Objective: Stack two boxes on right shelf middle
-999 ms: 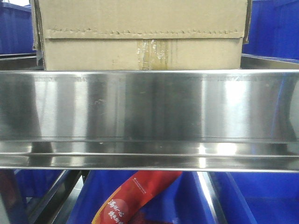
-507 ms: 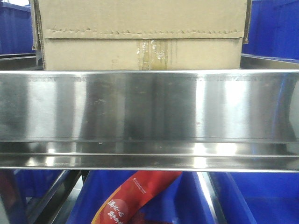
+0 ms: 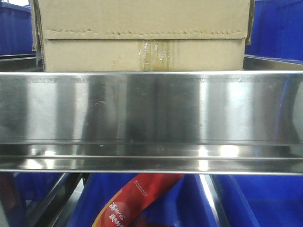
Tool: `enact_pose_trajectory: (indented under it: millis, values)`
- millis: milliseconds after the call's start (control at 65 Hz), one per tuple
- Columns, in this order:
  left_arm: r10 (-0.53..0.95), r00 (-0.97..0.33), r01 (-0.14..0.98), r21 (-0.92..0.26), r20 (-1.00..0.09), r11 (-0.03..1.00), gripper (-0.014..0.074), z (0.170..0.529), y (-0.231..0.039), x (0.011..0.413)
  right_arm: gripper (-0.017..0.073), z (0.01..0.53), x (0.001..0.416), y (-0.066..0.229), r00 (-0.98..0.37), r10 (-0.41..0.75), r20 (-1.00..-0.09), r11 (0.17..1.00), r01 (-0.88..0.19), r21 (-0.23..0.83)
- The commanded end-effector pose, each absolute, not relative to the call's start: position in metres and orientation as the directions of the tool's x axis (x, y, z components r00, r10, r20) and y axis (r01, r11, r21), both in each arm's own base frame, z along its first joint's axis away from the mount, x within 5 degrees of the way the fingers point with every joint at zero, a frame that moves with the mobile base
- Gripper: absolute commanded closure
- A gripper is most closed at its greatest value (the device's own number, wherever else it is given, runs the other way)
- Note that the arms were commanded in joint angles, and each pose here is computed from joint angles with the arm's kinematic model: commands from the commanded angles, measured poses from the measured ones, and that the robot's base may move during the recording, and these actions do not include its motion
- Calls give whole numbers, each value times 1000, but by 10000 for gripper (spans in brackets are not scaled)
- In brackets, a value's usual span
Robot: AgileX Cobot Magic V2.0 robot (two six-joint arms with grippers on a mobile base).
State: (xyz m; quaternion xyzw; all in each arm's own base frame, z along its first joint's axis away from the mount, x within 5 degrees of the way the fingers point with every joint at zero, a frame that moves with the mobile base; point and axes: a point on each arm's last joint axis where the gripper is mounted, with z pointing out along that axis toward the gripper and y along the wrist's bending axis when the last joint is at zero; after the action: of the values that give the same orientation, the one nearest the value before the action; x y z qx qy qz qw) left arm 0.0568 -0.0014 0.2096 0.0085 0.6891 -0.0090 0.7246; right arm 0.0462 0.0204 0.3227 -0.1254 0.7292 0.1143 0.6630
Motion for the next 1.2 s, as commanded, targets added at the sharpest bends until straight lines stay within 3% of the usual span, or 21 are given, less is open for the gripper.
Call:
enact_pose_trajectory:
  millis: [0, 446, 646, 861, 1046, 1184]
  values:
    - [-2, 77, 23, 0, -997, 1000, 704, 212, -1, 56, 715, 325, 46, 20, -62, -34, -997, 945, -326, -12]
    - [-2, 77, 23, 0, -997, 1000, 704, 212, -1, 56, 715, 324, 46, 19, -70, -32, -997, 947, -320, -8]
    - [-2, 77, 23, 0, -997, 1000, 704, 212, -1, 56, 715, 307, 50, 11, -13, -34, -999, 986, -163, -32]
    - [-2, 77, 23, 0, -997, 1000, 704, 212, -1, 56, 715, 253, 49, 1, 79, 3, -997, 1000, -5, 3]
    - [-2, 78, 23, 0, -997, 1000, 704, 212, -1, 56, 715, 209, 56, -1, 18, -3, -1000, 1000, 26, -3]
    - [-2, 78, 23, 0, -997, 1000, 704, 212, -1, 56, 715, 207, 56, -1, 22, 0, -1000, 1000, 28, 1]
